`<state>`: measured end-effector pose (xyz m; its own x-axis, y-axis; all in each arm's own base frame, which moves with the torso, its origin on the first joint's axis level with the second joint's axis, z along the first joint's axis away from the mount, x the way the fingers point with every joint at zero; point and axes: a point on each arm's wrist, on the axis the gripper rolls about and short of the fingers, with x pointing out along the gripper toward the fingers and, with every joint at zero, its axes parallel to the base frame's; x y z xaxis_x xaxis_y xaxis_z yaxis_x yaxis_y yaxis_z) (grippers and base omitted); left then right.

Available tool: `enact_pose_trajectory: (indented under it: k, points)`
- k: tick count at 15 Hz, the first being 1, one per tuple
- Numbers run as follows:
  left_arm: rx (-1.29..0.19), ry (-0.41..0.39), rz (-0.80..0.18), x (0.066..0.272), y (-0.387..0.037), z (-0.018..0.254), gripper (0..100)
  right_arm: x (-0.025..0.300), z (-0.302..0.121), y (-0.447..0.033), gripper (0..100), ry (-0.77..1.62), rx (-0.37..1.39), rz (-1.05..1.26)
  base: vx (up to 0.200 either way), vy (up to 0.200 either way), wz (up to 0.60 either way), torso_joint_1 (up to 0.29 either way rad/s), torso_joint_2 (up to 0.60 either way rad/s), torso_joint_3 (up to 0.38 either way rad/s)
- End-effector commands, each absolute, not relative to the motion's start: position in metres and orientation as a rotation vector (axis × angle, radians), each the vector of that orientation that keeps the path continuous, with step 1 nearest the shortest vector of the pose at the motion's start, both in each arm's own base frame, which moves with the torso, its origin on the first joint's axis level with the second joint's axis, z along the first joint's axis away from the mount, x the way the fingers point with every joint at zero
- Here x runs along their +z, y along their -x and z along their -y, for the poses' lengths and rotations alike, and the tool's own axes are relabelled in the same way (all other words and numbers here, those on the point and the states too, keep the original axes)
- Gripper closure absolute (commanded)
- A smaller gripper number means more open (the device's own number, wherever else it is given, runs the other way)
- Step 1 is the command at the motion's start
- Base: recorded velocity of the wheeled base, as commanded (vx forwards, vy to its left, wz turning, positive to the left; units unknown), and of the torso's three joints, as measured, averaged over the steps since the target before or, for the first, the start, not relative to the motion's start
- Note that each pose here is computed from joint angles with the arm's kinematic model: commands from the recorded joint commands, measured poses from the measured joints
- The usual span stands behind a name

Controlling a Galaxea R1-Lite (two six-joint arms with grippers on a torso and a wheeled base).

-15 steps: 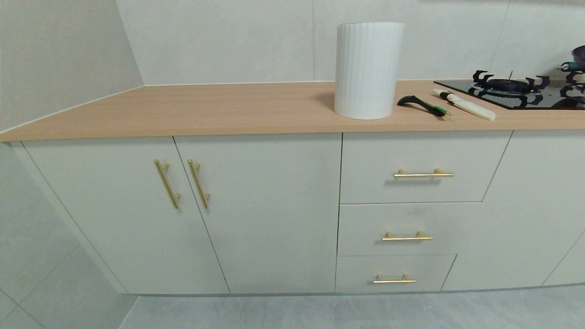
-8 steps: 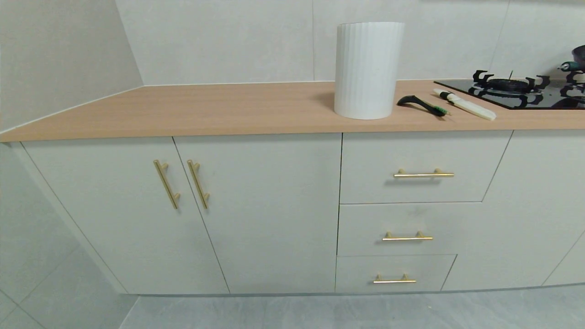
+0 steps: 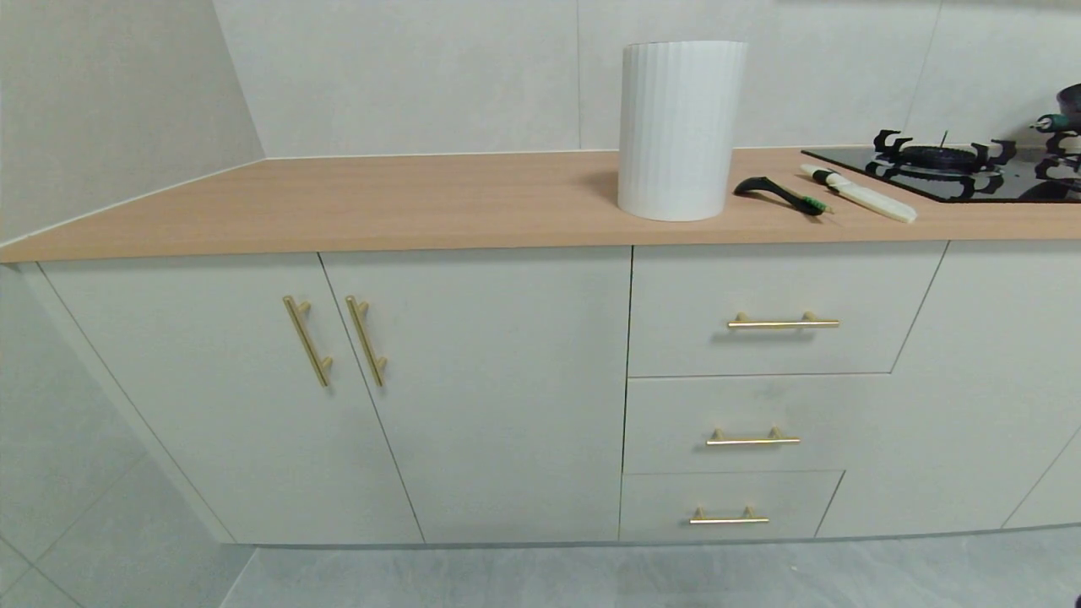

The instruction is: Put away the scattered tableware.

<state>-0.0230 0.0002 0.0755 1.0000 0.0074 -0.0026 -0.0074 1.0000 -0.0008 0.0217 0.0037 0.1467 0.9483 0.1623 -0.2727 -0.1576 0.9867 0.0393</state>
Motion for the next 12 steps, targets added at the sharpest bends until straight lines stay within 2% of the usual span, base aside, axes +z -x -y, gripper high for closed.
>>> enact_pose_trajectory:
  k: [1,4,7,12]
  points:
    - [0.008,0.002,-0.003,0.075,0.023,0.000,0,0.164,-0.013,-0.085,0,0.003,0.223,-0.524,0.000,0.000,0.00,0.000,0.00,0.000]
    - [0.009,0.002,-0.003,0.075,0.023,0.000,0,0.165,-0.024,-0.147,0,0.011,0.249,-0.634,0.000,0.000,0.00,0.000,0.00,0.000]
    - [0.008,0.002,-0.003,0.075,0.023,0.000,0,0.144,-0.032,-0.202,0,0.009,0.239,-0.620,0.000,0.000,0.00,0.000,0.00,0.000]
    - [0.008,0.002,-0.003,0.075,0.023,0.000,0,0.116,-0.040,-0.256,0,0.012,0.236,-0.726,0.000,0.000,0.00,0.000,0.00,0.000]
